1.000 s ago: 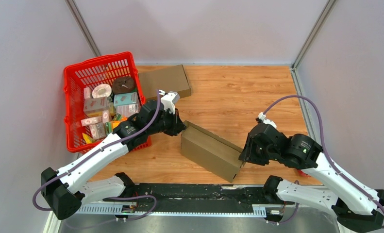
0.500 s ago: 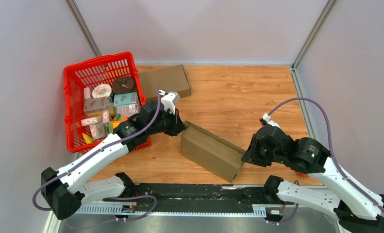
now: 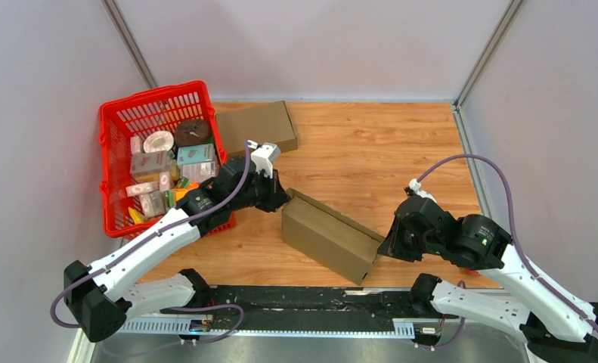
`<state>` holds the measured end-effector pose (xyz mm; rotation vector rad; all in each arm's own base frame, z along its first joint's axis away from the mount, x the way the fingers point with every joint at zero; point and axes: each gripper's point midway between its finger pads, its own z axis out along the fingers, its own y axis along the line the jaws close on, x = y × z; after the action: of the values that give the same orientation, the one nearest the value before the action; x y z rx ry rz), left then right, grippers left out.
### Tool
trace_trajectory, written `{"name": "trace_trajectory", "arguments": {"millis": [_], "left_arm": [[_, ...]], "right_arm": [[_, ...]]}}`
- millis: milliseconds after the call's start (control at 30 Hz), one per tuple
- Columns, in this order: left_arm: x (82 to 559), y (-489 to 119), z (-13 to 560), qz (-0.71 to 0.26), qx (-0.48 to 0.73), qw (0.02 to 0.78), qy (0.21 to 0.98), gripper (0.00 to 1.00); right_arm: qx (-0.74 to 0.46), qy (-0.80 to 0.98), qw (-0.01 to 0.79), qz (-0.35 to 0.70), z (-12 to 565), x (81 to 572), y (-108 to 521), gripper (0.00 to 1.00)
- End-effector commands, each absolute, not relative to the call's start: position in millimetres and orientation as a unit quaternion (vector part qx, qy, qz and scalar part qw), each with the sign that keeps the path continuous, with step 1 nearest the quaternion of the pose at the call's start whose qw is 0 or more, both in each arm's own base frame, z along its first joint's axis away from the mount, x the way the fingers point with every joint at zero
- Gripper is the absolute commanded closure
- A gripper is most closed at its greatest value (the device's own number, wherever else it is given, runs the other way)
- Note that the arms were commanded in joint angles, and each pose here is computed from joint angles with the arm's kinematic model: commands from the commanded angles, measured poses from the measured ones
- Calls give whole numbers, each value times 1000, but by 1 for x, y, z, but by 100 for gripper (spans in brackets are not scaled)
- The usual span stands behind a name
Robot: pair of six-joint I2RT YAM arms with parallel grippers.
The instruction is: Fold the paper box
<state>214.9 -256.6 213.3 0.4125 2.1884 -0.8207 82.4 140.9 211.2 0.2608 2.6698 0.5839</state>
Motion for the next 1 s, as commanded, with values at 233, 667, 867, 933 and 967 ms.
{"name": "trace_trajectory", "arguments": {"millis": [233,667,867,933,967], "left_arm": [[196,-251,181,-303,169,322,881,100],[195,-248,181,-304,156,325,882,100],[194,-248,179,-314,136,329,880,100],[194,-248,180,-315,133,332,879,100],[193,-247,181,-315,132,334,878,100]], "right_arm": [[129,954,191,194,214,78,129,99],[141,968,157,135,191,70,118,97],[167,967,166,92,179,69,105,98],[187,961,175,100,181,72,109,98],[191,959,186,99,182,75,109,98]]}}
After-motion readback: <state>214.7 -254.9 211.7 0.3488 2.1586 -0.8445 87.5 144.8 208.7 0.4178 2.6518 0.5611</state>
